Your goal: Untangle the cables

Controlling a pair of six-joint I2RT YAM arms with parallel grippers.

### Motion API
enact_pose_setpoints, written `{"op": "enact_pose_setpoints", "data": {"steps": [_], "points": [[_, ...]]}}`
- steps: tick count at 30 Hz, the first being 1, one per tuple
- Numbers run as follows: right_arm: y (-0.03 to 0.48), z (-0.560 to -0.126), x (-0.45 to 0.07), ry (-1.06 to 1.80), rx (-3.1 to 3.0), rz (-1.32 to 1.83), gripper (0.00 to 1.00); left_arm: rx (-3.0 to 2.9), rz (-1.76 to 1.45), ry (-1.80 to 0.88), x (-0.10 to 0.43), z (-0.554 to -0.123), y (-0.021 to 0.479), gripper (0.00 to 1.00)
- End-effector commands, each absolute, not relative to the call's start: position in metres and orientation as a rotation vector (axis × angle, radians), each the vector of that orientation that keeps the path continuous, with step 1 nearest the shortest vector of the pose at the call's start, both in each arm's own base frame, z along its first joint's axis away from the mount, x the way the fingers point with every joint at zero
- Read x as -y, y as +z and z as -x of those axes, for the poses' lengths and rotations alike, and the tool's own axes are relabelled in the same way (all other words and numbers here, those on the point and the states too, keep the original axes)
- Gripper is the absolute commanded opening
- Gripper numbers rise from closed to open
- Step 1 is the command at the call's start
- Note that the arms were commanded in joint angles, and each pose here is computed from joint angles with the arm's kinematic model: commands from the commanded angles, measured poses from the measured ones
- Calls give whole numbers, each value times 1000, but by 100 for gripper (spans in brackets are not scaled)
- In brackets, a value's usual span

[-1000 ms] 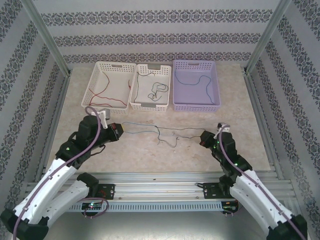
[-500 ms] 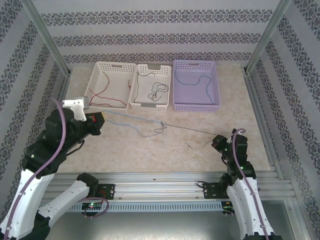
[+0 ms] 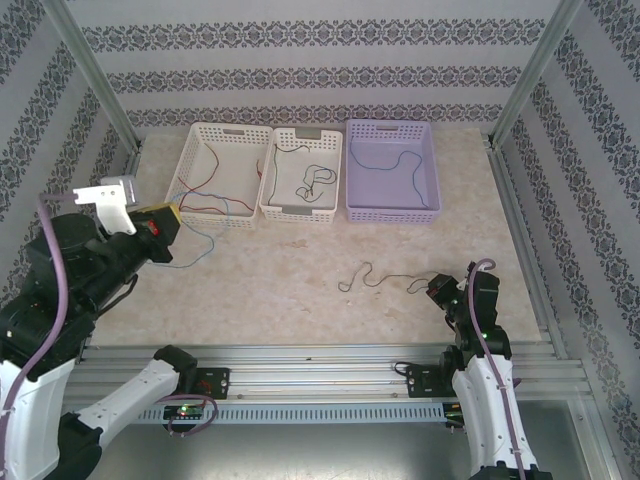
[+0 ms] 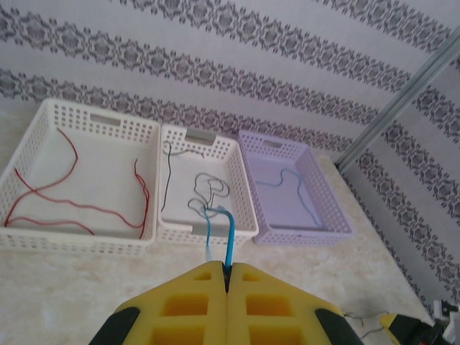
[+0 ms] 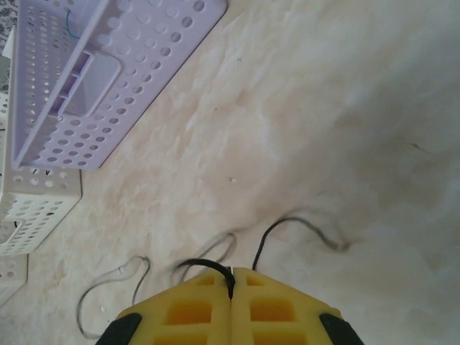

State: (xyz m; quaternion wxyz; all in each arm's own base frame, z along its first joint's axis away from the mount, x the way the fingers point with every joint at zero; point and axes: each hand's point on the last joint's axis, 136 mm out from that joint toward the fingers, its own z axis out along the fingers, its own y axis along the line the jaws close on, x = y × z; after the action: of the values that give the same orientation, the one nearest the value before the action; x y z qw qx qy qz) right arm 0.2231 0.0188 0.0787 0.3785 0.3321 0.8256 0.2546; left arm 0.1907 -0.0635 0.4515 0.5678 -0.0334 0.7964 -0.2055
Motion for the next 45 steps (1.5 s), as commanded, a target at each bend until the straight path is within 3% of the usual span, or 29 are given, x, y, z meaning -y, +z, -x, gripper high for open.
{"op": "enact_pose_setpoints", "data": {"steps": [1, 14, 30, 39, 45], "points": [[73, -219, -15, 634, -2118, -876, 0, -1802, 76, -411, 50, -186, 480, 0], [86, -226, -34, 769, -2086, -751, 0, -1717, 21, -634, 93, -219, 516, 0], [94, -225, -45, 829, -2046, -658, 0, -1534, -143, -1026, 219, -376, 541, 0], [97, -223, -54, 821, -2058, -587, 0, -1510, -168, -1127, 294, -452, 523, 0], [100, -221, -59, 818, -2060, -548, 0, -1589, -197, -1104, 348, -498, 483, 0]]}}
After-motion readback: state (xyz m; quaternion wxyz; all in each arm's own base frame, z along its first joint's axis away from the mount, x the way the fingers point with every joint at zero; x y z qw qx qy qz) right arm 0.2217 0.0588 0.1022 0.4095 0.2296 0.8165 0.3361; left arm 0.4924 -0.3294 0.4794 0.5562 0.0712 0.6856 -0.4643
